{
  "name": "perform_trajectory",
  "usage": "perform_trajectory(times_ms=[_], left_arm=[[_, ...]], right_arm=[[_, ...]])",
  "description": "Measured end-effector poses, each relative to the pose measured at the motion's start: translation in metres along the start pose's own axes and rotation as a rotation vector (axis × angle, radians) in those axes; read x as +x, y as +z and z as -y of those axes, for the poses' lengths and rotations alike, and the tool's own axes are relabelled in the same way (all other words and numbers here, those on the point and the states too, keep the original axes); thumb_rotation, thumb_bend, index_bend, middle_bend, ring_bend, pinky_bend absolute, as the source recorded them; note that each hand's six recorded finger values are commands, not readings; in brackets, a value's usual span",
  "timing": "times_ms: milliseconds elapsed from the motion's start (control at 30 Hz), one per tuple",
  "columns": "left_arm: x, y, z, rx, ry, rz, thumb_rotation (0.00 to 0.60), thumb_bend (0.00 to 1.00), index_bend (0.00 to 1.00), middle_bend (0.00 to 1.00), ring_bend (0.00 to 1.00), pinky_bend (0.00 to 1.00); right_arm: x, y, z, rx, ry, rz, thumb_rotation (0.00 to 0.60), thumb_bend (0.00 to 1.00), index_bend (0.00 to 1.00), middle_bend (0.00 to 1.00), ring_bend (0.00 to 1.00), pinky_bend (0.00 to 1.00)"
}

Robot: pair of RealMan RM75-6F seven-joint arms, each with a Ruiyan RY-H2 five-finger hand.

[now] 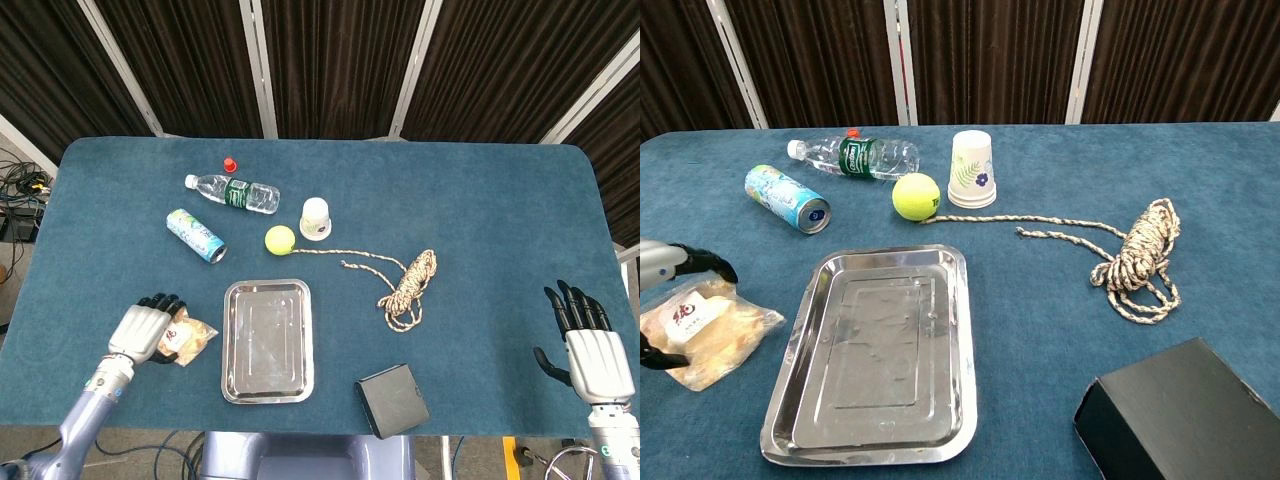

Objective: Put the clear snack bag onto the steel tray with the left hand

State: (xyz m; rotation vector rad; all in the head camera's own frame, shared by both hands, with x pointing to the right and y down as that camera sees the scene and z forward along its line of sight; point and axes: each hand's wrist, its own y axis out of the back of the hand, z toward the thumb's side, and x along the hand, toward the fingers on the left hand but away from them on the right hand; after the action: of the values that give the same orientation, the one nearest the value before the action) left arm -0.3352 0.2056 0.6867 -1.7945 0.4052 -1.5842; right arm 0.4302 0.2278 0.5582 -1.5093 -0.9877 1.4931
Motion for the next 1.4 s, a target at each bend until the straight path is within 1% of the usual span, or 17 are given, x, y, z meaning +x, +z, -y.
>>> perform_trajectory(times_ms=[33, 133, 300, 400, 500, 600, 667, 733, 800, 867, 967, 1000, 1067, 1100, 1200, 1300, 1400], left_arm=[[0.002, 0.003, 0.000, 0.004, 0.007, -0.001, 0.600, 0.30, 0.58, 0.62, 0.57, 0.64], [0.001, 0.004, -0.004, 0.011, 0.036, -0.010, 0.600, 0.34, 0.65, 0.70, 0.63, 0.69], [-0.008, -0.001, -0.016, 0.016, 0.081, -0.014, 0.600, 0.35, 0.66, 0.71, 0.64, 0.70], [-0.017, -0.007, -0.032, 0.003, 0.116, -0.013, 0.600, 0.34, 0.65, 0.70, 0.64, 0.70], [-0.027, -0.010, -0.055, -0.025, 0.168, -0.002, 0.600, 0.34, 0.63, 0.68, 0.62, 0.69], [-0.035, -0.004, -0.083, -0.072, 0.237, 0.030, 0.600, 0.32, 0.60, 0.65, 0.61, 0.68], [-0.036, 0.006, -0.100, -0.101, 0.283, 0.067, 0.600, 0.31, 0.58, 0.64, 0.60, 0.67], [-0.034, 0.018, -0.109, -0.119, 0.304, 0.099, 0.600, 0.30, 0.55, 0.60, 0.56, 0.64], [-0.032, 0.029, -0.111, -0.130, 0.304, 0.121, 0.600, 0.28, 0.50, 0.54, 0.50, 0.60], [-0.029, 0.043, -0.110, -0.137, 0.299, 0.148, 0.600, 0.25, 0.42, 0.43, 0.41, 0.53], [-0.025, 0.064, -0.107, -0.146, 0.288, 0.184, 0.600, 0.18, 0.25, 0.17, 0.18, 0.34], [-0.024, 0.070, -0.105, -0.148, 0.284, 0.195, 0.600, 0.16, 0.17, 0.08, 0.10, 0.28], [-0.022, 0.082, -0.101, -0.141, 0.269, 0.217, 0.600, 0.15, 0.06, 0.01, 0.03, 0.22], [-0.021, 0.086, -0.100, -0.137, 0.265, 0.224, 0.600, 0.14, 0.02, 0.00, 0.01, 0.19], [-0.022, 0.094, -0.097, -0.136, 0.256, 0.236, 0.600, 0.13, 0.00, 0.00, 0.00, 0.12], [-0.024, 0.090, -0.099, -0.135, 0.265, 0.224, 0.600, 0.12, 0.00, 0.00, 0.00, 0.11], [-0.027, 0.080, -0.103, -0.135, 0.281, 0.202, 0.600, 0.12, 0.00, 0.00, 0.00, 0.11]], right_arm=[[0.000, 0.000, 0.000, -0.001, -0.001, 0.000, 0.600, 0.30, 0.00, 0.00, 0.00, 0.11], [0.000, -0.001, -0.001, -0.003, -0.002, 0.001, 0.600, 0.30, 0.00, 0.00, 0.00, 0.11], [0.001, 0.000, -0.001, -0.005, -0.003, 0.001, 0.600, 0.30, 0.00, 0.00, 0.00, 0.11], [0.001, 0.001, 0.000, -0.003, -0.001, -0.002, 0.600, 0.30, 0.00, 0.00, 0.00, 0.11], [0.001, 0.002, 0.001, 0.001, 0.002, -0.004, 0.600, 0.30, 0.00, 0.00, 0.00, 0.11], [0.001, 0.003, 0.001, 0.002, 0.003, -0.007, 0.600, 0.30, 0.00, 0.00, 0.00, 0.11], [0.001, 0.003, 0.001, 0.002, 0.003, -0.008, 0.600, 0.30, 0.00, 0.00, 0.00, 0.11], [0.000, 0.003, 0.001, 0.001, 0.003, -0.008, 0.600, 0.30, 0.00, 0.00, 0.00, 0.11], [0.000, 0.003, 0.001, 0.000, 0.002, -0.007, 0.600, 0.30, 0.00, 0.00, 0.00, 0.11], [0.000, 0.002, 0.000, -0.004, 0.001, -0.005, 0.600, 0.30, 0.00, 0.00, 0.00, 0.11], [0.000, 0.000, -0.001, -0.008, -0.002, -0.001, 0.600, 0.30, 0.00, 0.00, 0.00, 0.11], [0.000, 0.000, -0.001, -0.009, -0.002, -0.001, 0.600, 0.30, 0.00, 0.00, 0.00, 0.11], [0.000, 0.000, -0.002, -0.011, -0.005, 0.000, 0.600, 0.30, 0.00, 0.00, 0.00, 0.11], [0.000, -0.001, -0.002, -0.011, -0.006, 0.000, 0.600, 0.30, 0.00, 0.00, 0.00, 0.11], [0.001, -0.001, -0.002, -0.011, -0.007, -0.001, 0.600, 0.30, 0.00, 0.00, 0.00, 0.11], [0.001, -0.001, -0.002, -0.010, -0.007, -0.001, 0.600, 0.30, 0.00, 0.00, 0.00, 0.11], [0.001, 0.000, -0.002, -0.008, -0.006, -0.002, 0.600, 0.30, 0.00, 0.00, 0.00, 0.11]])
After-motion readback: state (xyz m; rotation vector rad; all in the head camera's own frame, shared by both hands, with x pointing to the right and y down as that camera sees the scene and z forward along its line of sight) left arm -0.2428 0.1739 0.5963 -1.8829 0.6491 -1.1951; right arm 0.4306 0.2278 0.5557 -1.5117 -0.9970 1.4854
